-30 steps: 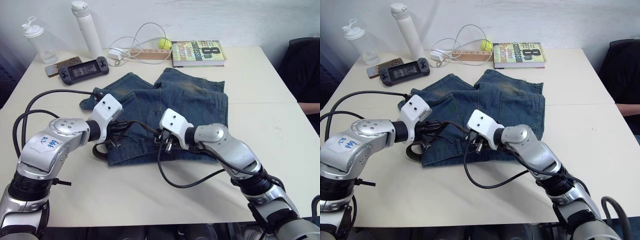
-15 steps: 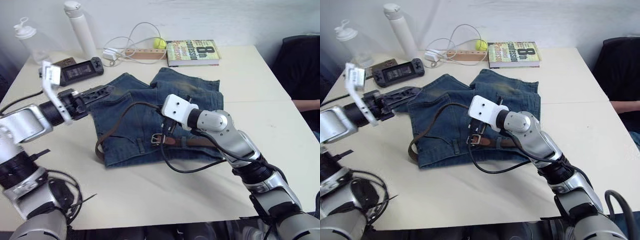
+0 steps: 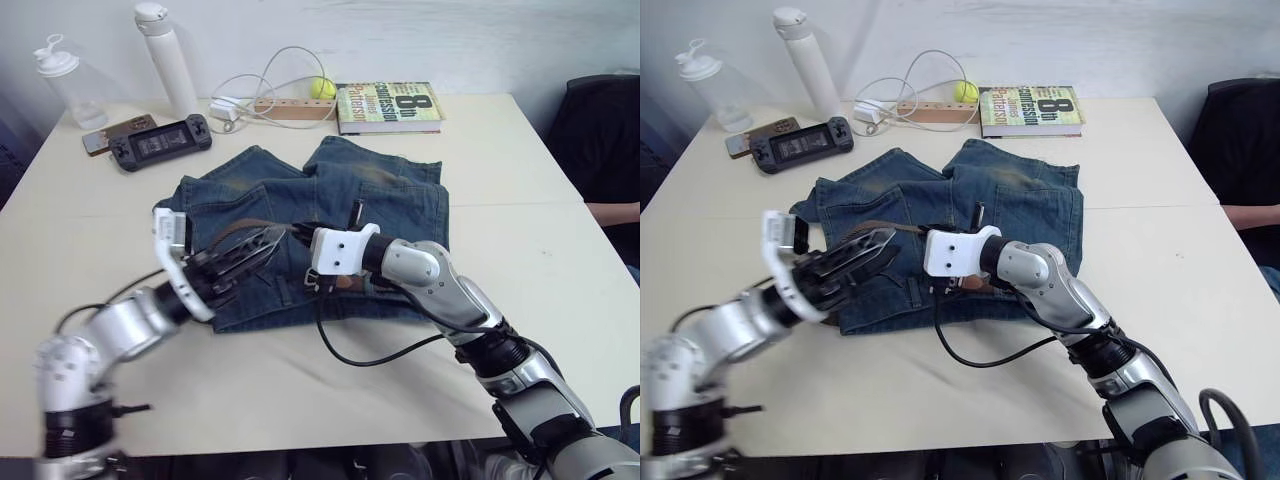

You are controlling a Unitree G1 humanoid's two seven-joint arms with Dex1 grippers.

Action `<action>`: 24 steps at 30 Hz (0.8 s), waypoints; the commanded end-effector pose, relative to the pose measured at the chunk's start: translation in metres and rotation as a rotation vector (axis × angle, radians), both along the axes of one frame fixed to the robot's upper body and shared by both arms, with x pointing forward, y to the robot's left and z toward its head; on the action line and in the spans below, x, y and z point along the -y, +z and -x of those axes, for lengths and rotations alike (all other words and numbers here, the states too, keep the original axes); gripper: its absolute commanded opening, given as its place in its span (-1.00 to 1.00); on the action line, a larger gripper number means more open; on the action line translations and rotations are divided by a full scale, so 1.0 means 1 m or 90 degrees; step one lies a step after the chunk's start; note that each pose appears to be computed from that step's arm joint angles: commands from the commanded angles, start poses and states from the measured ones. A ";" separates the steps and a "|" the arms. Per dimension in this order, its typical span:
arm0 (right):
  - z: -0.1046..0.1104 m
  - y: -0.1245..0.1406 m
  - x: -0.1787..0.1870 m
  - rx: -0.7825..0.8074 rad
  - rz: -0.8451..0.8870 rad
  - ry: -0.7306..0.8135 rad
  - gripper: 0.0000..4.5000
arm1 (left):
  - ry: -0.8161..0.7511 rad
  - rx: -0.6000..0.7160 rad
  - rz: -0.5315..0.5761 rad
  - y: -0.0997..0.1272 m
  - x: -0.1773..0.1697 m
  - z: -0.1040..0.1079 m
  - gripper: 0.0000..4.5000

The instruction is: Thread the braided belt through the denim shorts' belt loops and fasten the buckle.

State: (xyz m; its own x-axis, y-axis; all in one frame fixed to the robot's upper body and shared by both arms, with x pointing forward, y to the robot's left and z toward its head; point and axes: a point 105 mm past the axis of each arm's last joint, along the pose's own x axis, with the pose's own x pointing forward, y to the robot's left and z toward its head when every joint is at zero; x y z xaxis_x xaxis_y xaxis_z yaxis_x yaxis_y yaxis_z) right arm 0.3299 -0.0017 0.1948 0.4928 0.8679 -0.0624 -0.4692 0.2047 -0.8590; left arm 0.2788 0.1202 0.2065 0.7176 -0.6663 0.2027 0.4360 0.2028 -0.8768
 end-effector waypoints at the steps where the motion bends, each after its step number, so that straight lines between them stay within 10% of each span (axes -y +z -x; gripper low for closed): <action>1: 0.012 0.017 0.001 0.052 -0.015 0.028 -1.00 | 0.085 -0.046 0.067 0.022 0.007 -0.006 0.99; 16: 0.018 0.015 0.008 0.060 0.000 0.024 -1.00 | 0.171 -0.229 0.058 -0.014 -0.009 -0.019 0.99; 24: 0.020 0.013 0.011 0.065 0.009 0.023 -1.00 | 0.169 -0.252 0.056 -0.021 -0.009 -0.022 -0.33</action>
State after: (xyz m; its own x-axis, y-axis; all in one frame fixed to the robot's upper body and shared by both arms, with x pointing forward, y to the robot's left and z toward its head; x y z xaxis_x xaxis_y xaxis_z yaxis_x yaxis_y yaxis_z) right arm 0.3172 -0.0114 0.1884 0.4784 0.8736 -0.0888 -0.4464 0.1548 -0.8813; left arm 0.3023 0.1320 0.1822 0.8979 -0.4306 -0.0915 -0.0077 0.1926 -0.9812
